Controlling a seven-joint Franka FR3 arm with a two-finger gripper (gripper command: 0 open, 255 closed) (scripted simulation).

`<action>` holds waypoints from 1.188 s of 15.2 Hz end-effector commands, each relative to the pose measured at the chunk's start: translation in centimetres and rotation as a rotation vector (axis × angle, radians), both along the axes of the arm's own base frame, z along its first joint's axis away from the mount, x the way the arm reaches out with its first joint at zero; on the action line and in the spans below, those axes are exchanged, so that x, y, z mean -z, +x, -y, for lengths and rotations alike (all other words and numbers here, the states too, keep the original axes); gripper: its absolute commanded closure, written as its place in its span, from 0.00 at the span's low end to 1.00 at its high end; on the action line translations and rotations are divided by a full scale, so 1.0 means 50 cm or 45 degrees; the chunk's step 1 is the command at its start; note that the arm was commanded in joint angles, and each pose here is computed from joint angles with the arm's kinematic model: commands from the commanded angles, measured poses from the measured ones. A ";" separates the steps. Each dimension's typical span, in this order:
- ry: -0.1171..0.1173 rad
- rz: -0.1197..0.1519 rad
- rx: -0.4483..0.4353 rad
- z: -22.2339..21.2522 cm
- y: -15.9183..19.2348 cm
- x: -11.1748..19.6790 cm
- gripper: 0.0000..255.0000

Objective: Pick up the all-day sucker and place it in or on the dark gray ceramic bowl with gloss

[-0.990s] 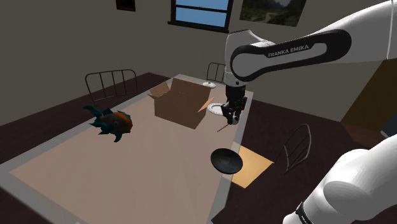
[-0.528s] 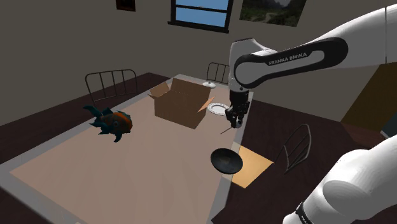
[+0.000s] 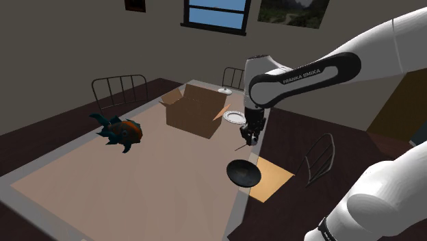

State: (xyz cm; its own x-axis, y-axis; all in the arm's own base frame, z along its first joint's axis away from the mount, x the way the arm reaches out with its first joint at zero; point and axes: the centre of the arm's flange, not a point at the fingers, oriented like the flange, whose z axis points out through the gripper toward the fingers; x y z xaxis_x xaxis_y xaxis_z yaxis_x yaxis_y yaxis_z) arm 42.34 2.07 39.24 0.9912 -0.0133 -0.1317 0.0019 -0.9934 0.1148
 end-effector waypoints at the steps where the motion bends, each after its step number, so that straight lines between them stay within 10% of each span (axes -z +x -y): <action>1: 0.000 0.001 0.000 0.001 0.000 0.021 1.00; 18: 0.000 0.001 0.000 0.001 0.000 0.119 1.00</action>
